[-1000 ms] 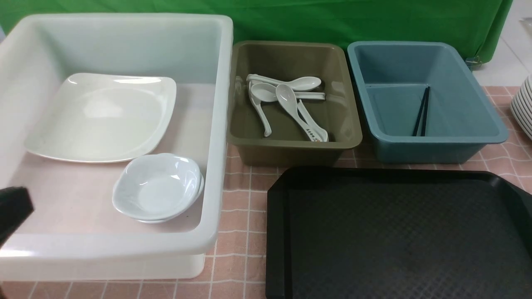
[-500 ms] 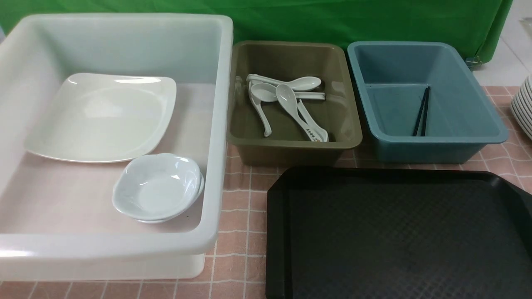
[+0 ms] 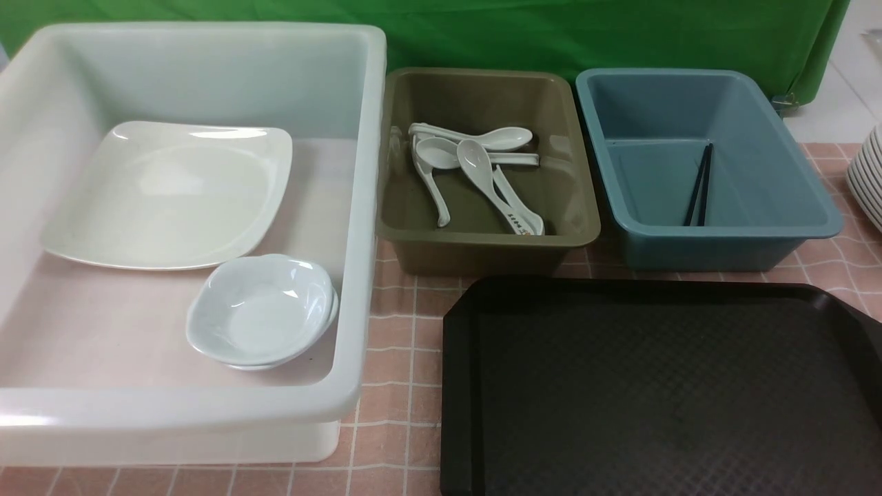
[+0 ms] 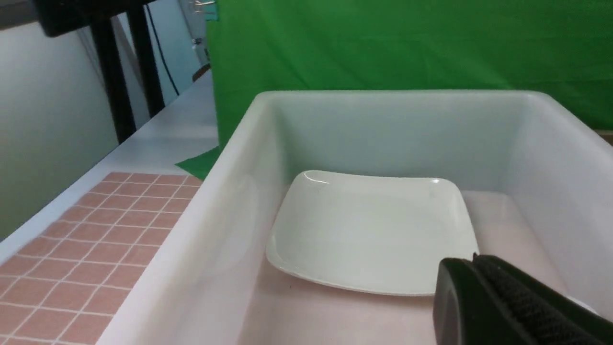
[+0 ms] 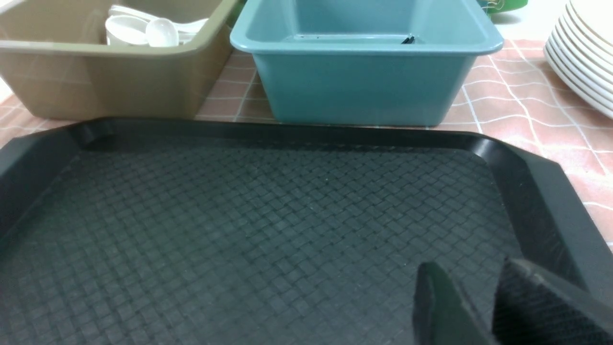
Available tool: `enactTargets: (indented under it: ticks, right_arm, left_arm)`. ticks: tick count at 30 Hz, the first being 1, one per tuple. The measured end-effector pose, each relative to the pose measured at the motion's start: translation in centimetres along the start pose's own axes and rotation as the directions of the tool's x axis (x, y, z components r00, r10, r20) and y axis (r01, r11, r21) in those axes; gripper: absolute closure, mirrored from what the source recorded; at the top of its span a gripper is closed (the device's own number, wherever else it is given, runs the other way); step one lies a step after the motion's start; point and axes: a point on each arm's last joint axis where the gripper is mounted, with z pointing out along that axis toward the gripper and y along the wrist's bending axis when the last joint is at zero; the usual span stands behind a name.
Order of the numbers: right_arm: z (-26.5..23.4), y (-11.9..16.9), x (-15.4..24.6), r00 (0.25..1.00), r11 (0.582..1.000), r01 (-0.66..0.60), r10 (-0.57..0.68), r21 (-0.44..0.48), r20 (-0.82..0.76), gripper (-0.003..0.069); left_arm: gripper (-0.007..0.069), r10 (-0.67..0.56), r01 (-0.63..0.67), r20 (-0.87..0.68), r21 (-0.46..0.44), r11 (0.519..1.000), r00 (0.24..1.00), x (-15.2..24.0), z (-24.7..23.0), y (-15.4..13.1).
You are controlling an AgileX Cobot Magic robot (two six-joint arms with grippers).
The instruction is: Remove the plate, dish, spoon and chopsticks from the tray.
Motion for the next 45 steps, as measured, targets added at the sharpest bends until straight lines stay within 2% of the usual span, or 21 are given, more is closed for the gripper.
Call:
enactTargets:
  ticks: [5,8,12,15,23,30,45]
  right_arm:
    - [0.0,0.0,0.0,1.000,1.000,0.000,0.000,0.000,0.000,0.0419]
    - [0.0,0.0,0.0,1.000,1.000,0.000,0.000,0.000,0.000,0.0419]
    - [0.0,0.0,0.0,1.000,1.000,0.000,0.000,0.000,0.000,0.0419]
    - [0.0,0.0,0.0,1.000,1.000,0.000,0.000,0.000,0.000,0.0419]
    - [0.0,0.0,0.0,1.000,1.000,0.000,0.000,0.000,0.000,0.0419]
    - [0.0,0.0,0.0,1.000,1.000,0.000,0.000,0.000,0.000,0.0419]
    - [0.0,0.0,0.0,1.000,1.000,0.000,0.000,0.000,0.000,0.0419]
  left_arm:
    - [0.0625,-0.104,0.102,0.053,0.038,0.994,0.993,5.0,0.2,0.0]
    - [0.0625,-0.137,0.135,0.022,0.071,0.988,0.990,5.7,0.3,-0.2]
    - [0.0625,-0.119,0.125,-0.060,0.117,0.985,0.991,6.5,0.2,-0.5]
    - [0.0625,-0.105,0.119,-0.118,0.120,0.986,0.987,7.0,0.2,-0.5]
    - [0.0625,-0.090,0.107,-0.135,0.123,0.987,0.987,7.2,0.2,-0.5]
    - [0.0625,-0.054,0.082,-0.142,0.200,0.976,0.988,7.2,0.1,-0.9]
    - [0.0625,-0.053,0.081,-0.141,0.201,0.976,0.989,7.2,0.1,-1.0]
